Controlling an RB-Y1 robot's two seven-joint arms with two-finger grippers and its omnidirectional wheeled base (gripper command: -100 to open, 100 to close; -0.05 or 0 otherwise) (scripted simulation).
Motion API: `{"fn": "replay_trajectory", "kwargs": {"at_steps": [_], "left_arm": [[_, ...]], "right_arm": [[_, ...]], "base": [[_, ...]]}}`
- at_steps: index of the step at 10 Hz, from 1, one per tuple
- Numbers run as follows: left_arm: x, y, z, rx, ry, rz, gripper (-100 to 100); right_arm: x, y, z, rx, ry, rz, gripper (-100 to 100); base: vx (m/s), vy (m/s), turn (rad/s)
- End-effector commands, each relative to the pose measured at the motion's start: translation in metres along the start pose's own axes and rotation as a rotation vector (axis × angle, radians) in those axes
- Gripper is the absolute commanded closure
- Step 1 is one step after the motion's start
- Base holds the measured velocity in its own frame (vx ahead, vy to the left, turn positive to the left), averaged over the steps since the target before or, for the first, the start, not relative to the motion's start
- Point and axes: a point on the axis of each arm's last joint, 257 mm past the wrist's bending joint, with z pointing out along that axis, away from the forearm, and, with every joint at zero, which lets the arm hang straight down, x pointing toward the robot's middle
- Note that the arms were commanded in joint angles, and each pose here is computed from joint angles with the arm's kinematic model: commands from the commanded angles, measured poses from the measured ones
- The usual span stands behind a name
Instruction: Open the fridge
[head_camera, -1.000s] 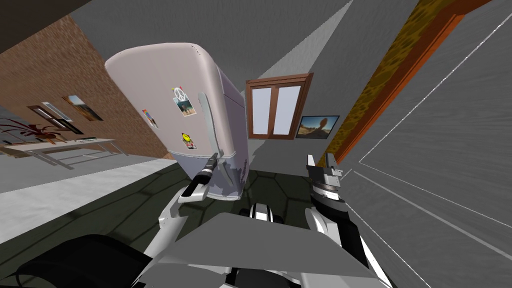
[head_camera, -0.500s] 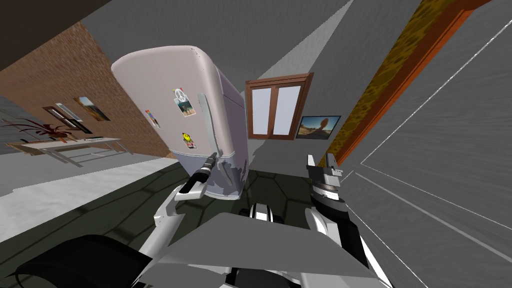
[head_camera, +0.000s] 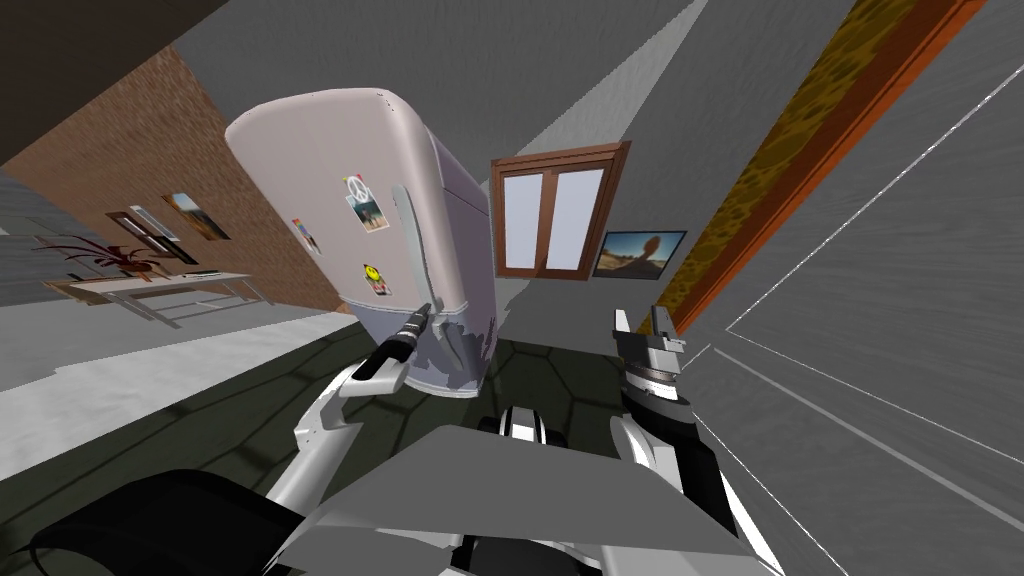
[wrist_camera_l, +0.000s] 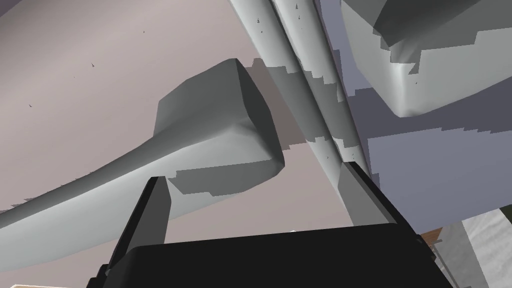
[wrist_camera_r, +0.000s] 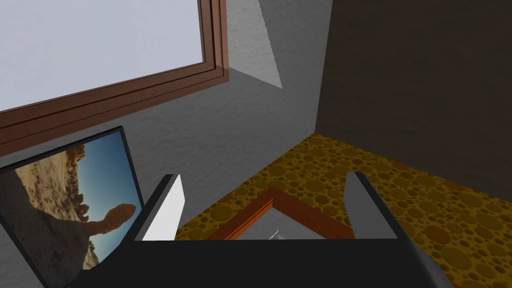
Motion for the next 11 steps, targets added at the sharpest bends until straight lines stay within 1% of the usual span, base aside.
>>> {"fn": "replay_trajectory", "kwargs": {"at_steps": [1, 3, 4, 5, 6, 7, 8, 9, 11], "left_arm": [[-0.005, -0.008, 0.003, -0.01, 0.002, 0.022, -100], [-0.009, -0.007, 0.003, -0.03, 0.0, 0.033, -100], [-0.01, 0.002, 0.001, -0.043, -0.003, 0.03, -100], [-0.012, 0.004, 0.001, -0.051, -0.006, 0.031, -100], [-0.013, 0.006, 0.0, -0.055, -0.008, 0.031, 100], [-0.004, -0.002, -0.001, -0.035, 0.016, 0.032, 100], [0.006, -0.008, -0.003, -0.019, 0.042, 0.033, 100], [0.006, -0.008, -0.003, -0.019, 0.042, 0.033, 100], [0.025, -0.019, -0.008, 0.011, 0.095, 0.032, 100]], "right_arm": [[0.0, 0.0, 0.0, 0.0, 0.0, 0.0, 0], [0.0, 0.0, 0.0, 0.0, 0.0, 0.0, 0], [0.0, 0.0, 0.0, 0.0, 0.0, 0.0, 0], [0.0, 0.0, 0.0, 0.0, 0.0, 0.0, 0], [0.0, 0.0, 0.0, 0.0, 0.0, 0.0, 0], [0.0, 0.0, 0.0, 0.0, 0.0, 0.0, 0], [0.0, 0.0, 0.0, 0.0, 0.0, 0.0, 0], [0.0, 0.0, 0.0, 0.0, 0.0, 0.0, 0], [0.0, 0.0, 0.0, 0.0, 0.0, 0.0, 0]], "base": [[0.004, -0.038, 0.007], [0.007, -0.032, 0.023], [-0.009, -0.006, 0.051], [-0.014, 0.007, 0.043], [-0.008, 0.004, 0.016], [-0.144, 0.104, -0.061], [-0.276, 0.214, -0.104], [-0.232, 0.214, -0.03], [-0.246, 0.268, -0.057]]}}
